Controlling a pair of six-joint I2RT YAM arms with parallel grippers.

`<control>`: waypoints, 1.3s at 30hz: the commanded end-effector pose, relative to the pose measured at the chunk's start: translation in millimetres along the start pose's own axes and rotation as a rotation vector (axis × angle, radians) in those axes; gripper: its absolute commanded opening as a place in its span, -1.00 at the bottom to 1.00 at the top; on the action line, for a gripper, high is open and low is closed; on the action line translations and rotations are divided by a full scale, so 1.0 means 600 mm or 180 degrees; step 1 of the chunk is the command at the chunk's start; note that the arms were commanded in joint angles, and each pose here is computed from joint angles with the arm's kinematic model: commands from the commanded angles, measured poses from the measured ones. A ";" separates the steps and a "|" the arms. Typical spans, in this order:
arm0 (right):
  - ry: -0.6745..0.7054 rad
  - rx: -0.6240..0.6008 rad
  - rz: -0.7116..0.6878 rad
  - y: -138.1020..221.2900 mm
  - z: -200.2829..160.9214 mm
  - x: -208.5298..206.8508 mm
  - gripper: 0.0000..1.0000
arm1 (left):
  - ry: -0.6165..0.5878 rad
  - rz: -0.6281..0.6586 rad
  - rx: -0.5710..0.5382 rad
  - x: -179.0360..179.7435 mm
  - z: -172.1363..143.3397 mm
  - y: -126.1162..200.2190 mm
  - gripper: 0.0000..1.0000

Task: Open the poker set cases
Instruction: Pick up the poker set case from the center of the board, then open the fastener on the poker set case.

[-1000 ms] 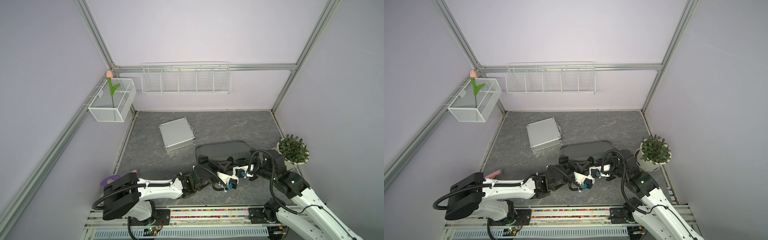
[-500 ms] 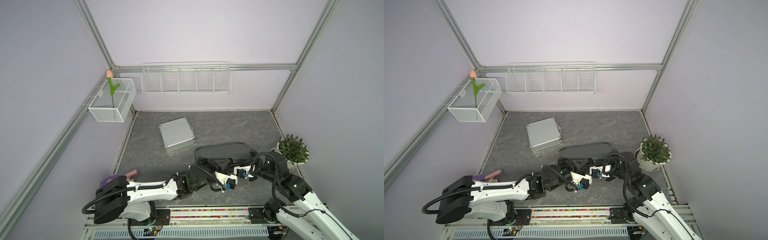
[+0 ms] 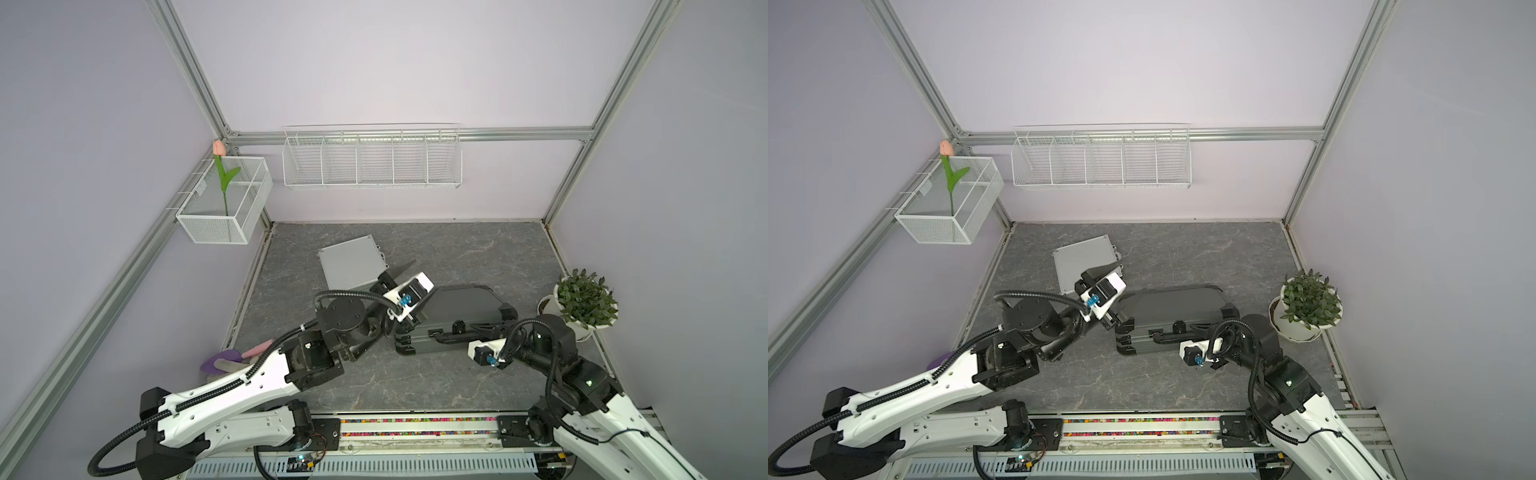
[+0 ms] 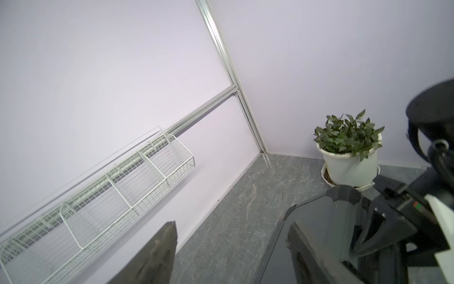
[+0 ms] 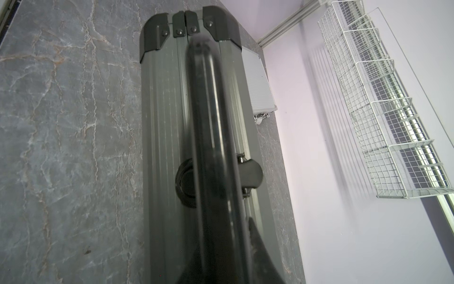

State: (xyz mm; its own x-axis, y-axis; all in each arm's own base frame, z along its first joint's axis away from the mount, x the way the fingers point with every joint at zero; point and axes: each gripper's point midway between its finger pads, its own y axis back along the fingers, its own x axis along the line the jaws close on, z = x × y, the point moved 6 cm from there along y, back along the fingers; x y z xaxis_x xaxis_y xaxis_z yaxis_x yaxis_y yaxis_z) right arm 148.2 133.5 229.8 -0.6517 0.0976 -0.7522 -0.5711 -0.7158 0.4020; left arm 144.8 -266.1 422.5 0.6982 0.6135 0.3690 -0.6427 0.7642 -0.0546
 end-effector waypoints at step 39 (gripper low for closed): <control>0.0070 -0.0674 -0.2023 0.090 0.048 -0.097 -0.86 | 0.0074 -0.2285 0.1292 -0.185 -0.128 -0.087 0.53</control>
State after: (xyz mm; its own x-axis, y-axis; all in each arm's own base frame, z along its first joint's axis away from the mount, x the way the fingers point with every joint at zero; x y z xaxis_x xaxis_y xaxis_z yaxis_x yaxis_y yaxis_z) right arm 144.6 124.8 224.4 -0.4817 0.2338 -0.8446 -0.6703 -0.7191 0.1833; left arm 120.4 -352.1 307.9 0.9904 0.0162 0.1370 -0.0874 0.8418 0.5326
